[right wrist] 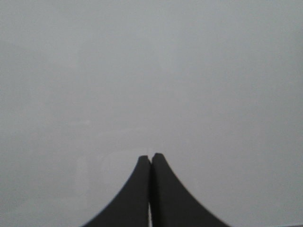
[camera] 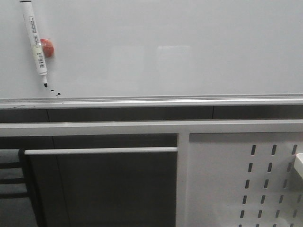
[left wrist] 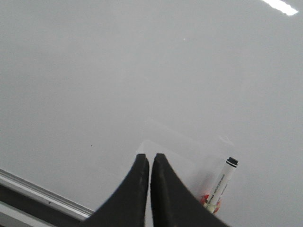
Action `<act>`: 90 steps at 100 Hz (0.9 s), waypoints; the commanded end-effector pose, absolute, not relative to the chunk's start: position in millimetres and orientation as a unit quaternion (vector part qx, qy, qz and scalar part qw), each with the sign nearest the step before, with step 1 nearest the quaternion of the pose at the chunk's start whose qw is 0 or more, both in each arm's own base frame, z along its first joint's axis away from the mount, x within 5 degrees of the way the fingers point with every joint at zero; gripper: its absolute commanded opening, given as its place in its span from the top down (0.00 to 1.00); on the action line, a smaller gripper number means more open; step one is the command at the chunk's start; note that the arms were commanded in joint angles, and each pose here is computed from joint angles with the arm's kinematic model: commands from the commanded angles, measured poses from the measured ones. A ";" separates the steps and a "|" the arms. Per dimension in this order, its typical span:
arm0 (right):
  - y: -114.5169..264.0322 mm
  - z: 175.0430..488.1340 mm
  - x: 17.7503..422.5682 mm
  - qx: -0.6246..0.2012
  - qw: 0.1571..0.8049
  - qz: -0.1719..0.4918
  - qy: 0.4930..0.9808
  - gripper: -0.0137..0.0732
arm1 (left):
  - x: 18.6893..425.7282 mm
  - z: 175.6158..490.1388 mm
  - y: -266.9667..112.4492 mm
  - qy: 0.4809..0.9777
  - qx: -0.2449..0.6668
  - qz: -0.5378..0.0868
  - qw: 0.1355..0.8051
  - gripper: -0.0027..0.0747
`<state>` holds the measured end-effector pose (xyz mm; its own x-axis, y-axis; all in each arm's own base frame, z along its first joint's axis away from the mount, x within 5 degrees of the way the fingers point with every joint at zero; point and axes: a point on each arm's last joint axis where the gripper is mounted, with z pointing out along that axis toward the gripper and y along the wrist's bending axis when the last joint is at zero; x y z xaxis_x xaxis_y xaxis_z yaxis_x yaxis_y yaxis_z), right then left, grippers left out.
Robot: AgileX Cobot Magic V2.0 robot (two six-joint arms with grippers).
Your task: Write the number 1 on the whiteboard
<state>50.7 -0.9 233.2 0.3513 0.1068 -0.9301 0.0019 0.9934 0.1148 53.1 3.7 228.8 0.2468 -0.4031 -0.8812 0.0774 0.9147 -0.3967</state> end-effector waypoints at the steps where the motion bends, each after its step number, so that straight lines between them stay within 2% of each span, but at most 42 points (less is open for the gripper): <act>1: -0.7 240.2 47.1 0.065 0.829 0.060 0.553 0.92 | 49.1 233.3 4.1 0.571 -0.143 -0.172 0.790 0.99; 11: -2.0 247.0 46.1 0.091 0.807 0.077 0.578 0.92 | 48.2 241.0 2.2 0.581 -0.126 -0.164 0.787 0.99; 38: -4.9 269.7 38.6 0.119 0.758 0.063 0.638 0.92 | 52.5 274.2 -1.7 0.622 -0.051 -0.091 0.776 0.99; 55: -5.5 273.7 43.0 0.122 0.746 0.061 0.652 0.92 | 63.9 289.6 -2.4 0.643 -0.039 -0.074 0.761 0.99; 67: -5.0 278.5 44.8 0.121 0.754 0.068 0.641 0.92 | 72.1 296.9 -2.8 0.654 -0.037 -0.072 0.752 0.99; 77: -5.2 284.4 44.4 0.132 0.738 0.074 0.658 0.92 | 77.5 303.3 -4.4 0.659 -0.031 -0.078 0.747 0.99; 90: -4.3 295.0 47.2 0.098 0.735 0.055 0.668 0.92 | 83.1 311.9 -8.8 0.657 -0.005 -0.085 0.749 0.99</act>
<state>45.6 -5.5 272.8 0.0367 0.2647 -0.9636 0.0887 0.9596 0.2670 79.7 -6.1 290.5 0.0288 -0.1492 -0.9884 0.0811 0.9859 -0.1464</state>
